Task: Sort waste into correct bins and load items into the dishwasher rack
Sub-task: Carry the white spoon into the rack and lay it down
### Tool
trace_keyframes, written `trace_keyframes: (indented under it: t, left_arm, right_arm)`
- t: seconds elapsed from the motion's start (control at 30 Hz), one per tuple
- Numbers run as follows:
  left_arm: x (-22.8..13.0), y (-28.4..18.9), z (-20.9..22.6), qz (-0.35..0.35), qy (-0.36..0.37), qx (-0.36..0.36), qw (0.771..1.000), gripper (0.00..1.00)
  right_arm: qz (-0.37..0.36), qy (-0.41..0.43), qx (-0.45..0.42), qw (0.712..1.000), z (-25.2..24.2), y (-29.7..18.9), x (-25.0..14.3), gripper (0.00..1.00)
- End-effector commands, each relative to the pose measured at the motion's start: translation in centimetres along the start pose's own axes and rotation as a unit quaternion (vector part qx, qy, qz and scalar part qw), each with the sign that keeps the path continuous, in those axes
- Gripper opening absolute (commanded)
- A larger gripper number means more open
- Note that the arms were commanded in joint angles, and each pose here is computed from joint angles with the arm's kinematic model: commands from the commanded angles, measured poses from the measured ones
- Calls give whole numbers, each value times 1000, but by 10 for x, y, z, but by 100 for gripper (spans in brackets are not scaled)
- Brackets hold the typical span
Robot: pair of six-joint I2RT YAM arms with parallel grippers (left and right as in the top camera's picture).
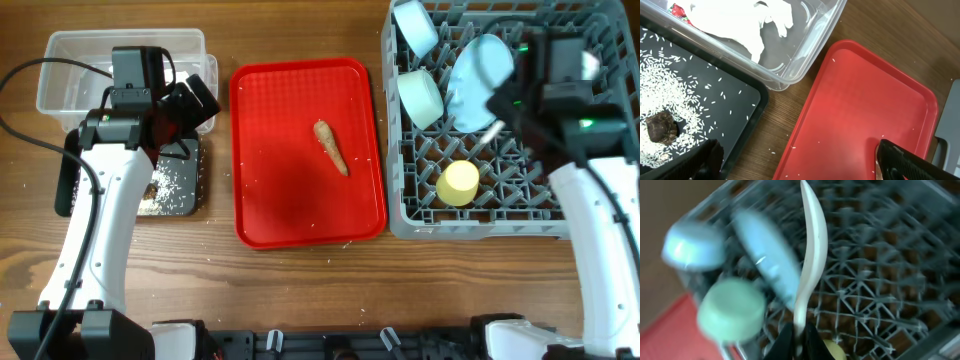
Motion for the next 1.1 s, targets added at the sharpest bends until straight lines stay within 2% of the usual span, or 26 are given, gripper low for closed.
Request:
trace_keyframes:
  t: [0.0,0.13,0.33,0.37,0.4,0.47,0.5,0.57,0.6,0.7,0.8,0.83,0.93,1.0,1.07]
  left_arm:
    - [6,-6,-3,-9,-5,-7,1000,100]
    - [6,-6,-3,-9,-5,-7,1000,100]
    - [5,-6,-3,-9,-5,-7,1000,100]
    - [6,-6,-3,-9,-5,-7,1000,100]
    - [5,-6,-3,-9,-5,-7,1000,100]
    - [6,-6,-3,-9,-5,-7,1000,100]
    - [5,-6,-3,-9,-5,-8,1000,100]
    - [5,-6,-3,-9,-5,-7,1000,100]
    - [5,-6,-3,-9,-5,-7,1000,100]
    - [6,-6,-3,-9,-5,-7,1000,100]
    - [6,-6,-3,-9,-5,-7,1000,100]
    - [5,-6,-3,-9,-5,-7,1000,100]
    - [5,-6,-3,-9,-5,-8,1000,100]
    - [5,-6,-3,-9,-5,-7,1000,100]
    - [5,-6,-3,-9,-5,-7,1000,100]
  right_arm:
    - [22,178,-63,982,-29,30,-11,4]
    - [51,246,-95,963,-36,55,-33,4]
    - [66,261,-115,956,-35,87,-50,4]
    - [66,260,-115,956,-36,87,-50,14]
    - [67,260,-116,956,-36,87,-51,34]
    - [64,261,-114,956,-36,86,-49,56]
    - [63,259,-112,957,-36,84,-49,82]
    - [59,240,-103,963,-35,80,-45,96]
    - [55,227,-98,967,-35,78,-42,100]
    - [38,169,-71,982,-31,67,-31,100]
    - [19,54,-16,998,-21,44,-16,100]
    - [16,-6,26,1000,-12,33,-13,99]
    - [11,-92,122,988,12,13,-14,100]
    - [-4,-158,194,968,35,-2,-15,100]
    - [-13,-187,224,956,51,-11,-20,100]
Point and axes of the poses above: each gripper's point midway between its finger pads, its own y axis out along the fingers, its own z axis along the line the jaws close on, x = y × z, the point moved 3 cm from there along -y, back along the fingers, and after that the axes turned 9 degrees about -y, right-handed, at the moved point
